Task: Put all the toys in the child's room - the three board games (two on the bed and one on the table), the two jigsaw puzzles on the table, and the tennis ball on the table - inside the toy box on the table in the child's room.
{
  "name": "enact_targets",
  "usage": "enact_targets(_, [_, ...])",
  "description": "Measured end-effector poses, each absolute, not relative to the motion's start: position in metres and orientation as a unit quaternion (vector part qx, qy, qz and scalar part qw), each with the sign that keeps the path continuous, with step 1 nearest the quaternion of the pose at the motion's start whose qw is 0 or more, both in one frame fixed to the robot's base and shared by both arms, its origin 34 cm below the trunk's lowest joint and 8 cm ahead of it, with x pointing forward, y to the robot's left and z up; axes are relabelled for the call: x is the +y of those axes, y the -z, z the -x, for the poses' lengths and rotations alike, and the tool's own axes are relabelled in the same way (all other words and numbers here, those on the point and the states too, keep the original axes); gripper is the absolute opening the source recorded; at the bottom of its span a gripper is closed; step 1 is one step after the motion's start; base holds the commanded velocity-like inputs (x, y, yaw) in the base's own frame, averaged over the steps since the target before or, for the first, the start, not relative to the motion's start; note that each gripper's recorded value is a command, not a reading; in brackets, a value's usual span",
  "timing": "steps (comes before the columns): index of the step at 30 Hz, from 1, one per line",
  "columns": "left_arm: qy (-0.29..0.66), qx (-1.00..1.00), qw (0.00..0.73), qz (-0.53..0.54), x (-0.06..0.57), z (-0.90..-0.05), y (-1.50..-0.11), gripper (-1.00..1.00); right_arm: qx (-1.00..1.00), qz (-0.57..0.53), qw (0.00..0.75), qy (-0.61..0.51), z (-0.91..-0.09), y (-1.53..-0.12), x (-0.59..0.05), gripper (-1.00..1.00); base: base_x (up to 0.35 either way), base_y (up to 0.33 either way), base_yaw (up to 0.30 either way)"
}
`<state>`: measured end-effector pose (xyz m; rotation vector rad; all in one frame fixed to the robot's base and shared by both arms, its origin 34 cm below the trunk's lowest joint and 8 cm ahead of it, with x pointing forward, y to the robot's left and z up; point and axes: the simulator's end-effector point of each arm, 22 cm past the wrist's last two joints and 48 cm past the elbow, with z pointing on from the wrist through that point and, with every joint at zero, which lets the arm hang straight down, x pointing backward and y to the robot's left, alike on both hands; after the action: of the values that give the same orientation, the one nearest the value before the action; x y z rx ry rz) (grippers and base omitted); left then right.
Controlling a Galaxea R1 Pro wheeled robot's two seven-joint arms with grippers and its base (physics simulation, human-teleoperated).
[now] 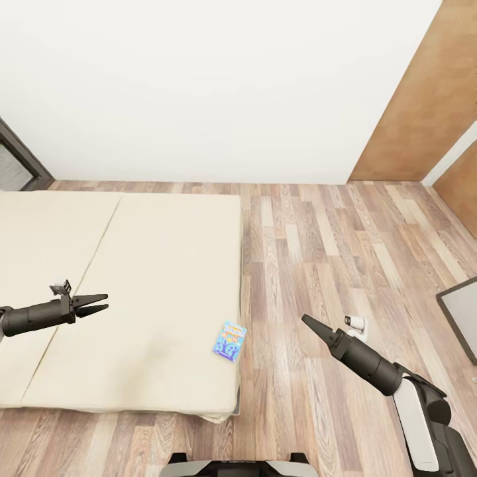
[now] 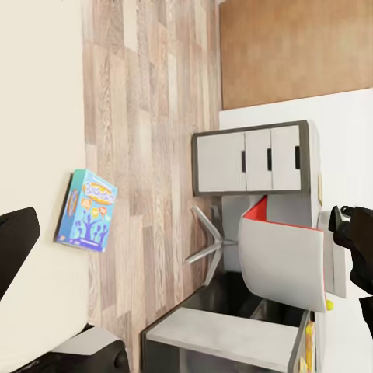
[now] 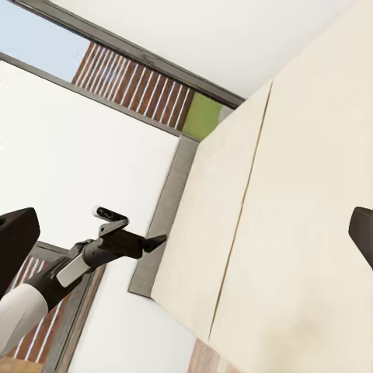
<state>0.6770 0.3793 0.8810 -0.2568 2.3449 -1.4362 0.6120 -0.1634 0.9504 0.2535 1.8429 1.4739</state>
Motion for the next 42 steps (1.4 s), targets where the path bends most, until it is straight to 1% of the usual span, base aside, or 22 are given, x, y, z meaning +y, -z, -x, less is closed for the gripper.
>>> enact_targets(12, [0.512, 0.832, 0.197, 0.086, 0.379, -0.679, -0.892, 1.00, 0.720, -0.096, 0.381, -0.572, -0.614, -0.958, -0.164, 1.00, 0.000, 0.000, 0.017])
enact_targets(42, [0.522, 0.822, 0.215, 0.072, 0.368, -0.685, -0.918, 1.00, 0.712, -0.083, 0.399, -0.572, -0.616, -0.981, -0.165, 1.00, 0.000, 0.000, 0.068])
